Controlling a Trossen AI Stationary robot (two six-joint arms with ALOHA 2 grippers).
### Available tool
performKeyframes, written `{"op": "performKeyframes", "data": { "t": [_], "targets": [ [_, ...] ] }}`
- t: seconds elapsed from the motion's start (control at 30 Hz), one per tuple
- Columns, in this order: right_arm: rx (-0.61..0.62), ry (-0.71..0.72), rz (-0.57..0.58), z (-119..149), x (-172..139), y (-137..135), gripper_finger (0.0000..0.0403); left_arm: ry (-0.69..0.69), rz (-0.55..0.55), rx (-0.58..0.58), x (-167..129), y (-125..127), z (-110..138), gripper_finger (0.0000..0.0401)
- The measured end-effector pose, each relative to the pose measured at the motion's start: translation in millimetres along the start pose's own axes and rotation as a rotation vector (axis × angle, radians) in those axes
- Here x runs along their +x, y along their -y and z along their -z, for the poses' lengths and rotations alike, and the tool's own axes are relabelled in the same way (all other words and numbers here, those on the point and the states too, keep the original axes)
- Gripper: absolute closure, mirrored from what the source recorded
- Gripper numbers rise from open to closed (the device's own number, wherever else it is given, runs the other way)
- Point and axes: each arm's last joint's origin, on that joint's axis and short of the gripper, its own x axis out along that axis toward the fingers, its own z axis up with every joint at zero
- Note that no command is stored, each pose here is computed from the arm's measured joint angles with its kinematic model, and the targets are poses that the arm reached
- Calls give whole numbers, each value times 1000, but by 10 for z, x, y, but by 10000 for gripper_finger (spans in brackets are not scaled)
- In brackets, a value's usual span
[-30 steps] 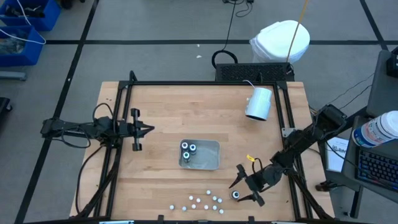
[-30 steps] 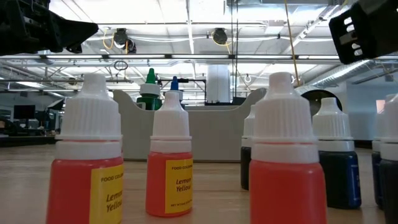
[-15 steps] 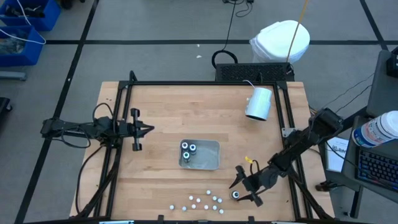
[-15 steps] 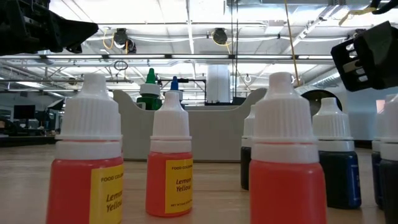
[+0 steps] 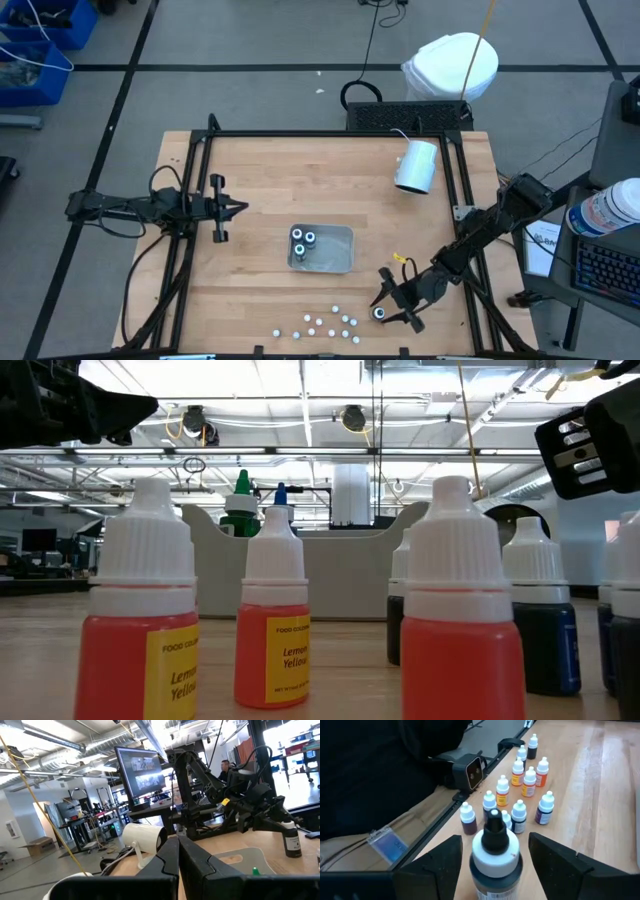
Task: Pick & Place food coloring
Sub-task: Put the big black food coloring bottle into the gray bin
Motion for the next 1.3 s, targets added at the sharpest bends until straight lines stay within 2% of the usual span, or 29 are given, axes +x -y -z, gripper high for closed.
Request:
{"op": "performKeyframes", "data": {
  "t": [0.23, 0.63, 0.87, 1.03, 1.3],
  "targets": [
    [2, -2, 3, 2, 0, 1, 217, 0, 0, -1, 0, 0, 0, 391],
    [-24, 1, 5, -1, 0, 2, 291, 0, 0, -1, 0, 0, 0, 391],
    [-23, 9, 5, -10, 0, 4, 275, 0, 0, -1, 0, 0, 0, 391],
    [-77, 24, 10, -28, 4, 24, 285, 1, 0, 10, 0, 0, -1, 391],
    [-131, 207, 34, -302, -83, 113, 278, 3, 0, 5, 0, -1, -3, 391]
  ]
}}
